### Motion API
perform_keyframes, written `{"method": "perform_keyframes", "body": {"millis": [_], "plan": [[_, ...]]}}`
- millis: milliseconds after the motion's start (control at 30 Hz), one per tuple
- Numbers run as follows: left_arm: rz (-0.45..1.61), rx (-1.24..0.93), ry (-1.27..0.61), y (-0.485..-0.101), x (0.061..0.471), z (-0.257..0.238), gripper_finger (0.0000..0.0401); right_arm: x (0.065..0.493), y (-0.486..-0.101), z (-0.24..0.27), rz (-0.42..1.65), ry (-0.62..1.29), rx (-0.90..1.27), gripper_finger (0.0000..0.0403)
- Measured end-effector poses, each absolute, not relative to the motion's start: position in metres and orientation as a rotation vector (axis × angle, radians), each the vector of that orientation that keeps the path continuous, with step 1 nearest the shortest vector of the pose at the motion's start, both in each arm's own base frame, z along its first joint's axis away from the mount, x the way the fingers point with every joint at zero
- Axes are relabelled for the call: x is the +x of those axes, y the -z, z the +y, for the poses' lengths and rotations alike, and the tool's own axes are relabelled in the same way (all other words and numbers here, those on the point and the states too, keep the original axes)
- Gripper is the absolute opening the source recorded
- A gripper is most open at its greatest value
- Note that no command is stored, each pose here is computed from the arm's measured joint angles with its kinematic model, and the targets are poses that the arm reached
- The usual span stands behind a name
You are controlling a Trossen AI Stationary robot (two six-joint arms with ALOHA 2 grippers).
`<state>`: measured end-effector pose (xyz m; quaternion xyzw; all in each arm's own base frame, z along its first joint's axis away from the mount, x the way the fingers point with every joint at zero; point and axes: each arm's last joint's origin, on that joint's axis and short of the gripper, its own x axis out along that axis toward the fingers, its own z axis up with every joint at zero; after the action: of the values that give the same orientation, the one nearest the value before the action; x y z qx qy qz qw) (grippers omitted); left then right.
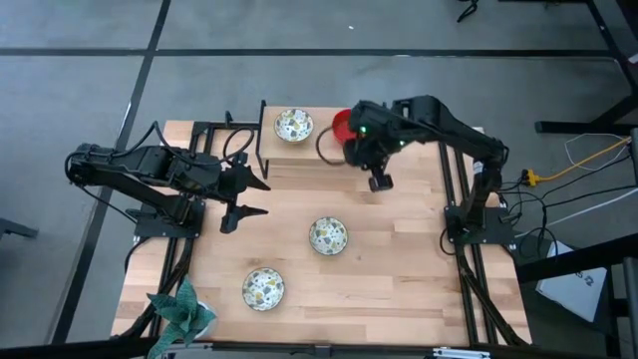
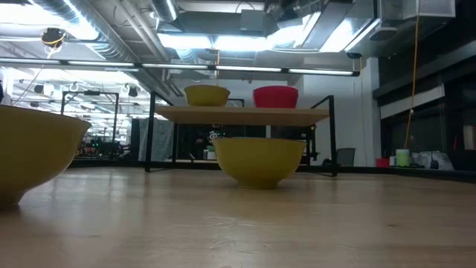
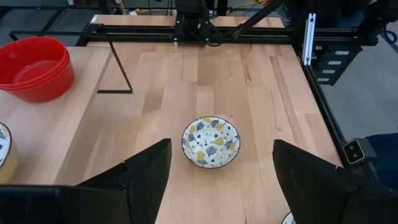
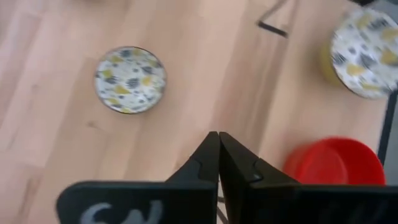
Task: Pick & Place Mini bowls
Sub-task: Stack the right white patterned bowl on top of the white patterned bowl on the shelf
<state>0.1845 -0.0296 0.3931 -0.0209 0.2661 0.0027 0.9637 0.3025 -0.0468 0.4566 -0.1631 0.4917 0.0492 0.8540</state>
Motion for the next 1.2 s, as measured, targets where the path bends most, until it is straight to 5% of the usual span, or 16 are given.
{"method": "perform_keyframes", "body": {"millis": [600, 1200], "plan": [[0.612, -0.014, 0.020, -0.380, 0.204, -0.040, 0.0271, 0.285, -0.470, 0.039, 0.954, -0.256, -0.311, 0.0006], [0.791, 0.269, 0.082, -0.336, 0.253, -0.065, 0.0271, 0.276, -0.471, 0.077, 0.945, -0.336, -0.293, 0.0007]]}}
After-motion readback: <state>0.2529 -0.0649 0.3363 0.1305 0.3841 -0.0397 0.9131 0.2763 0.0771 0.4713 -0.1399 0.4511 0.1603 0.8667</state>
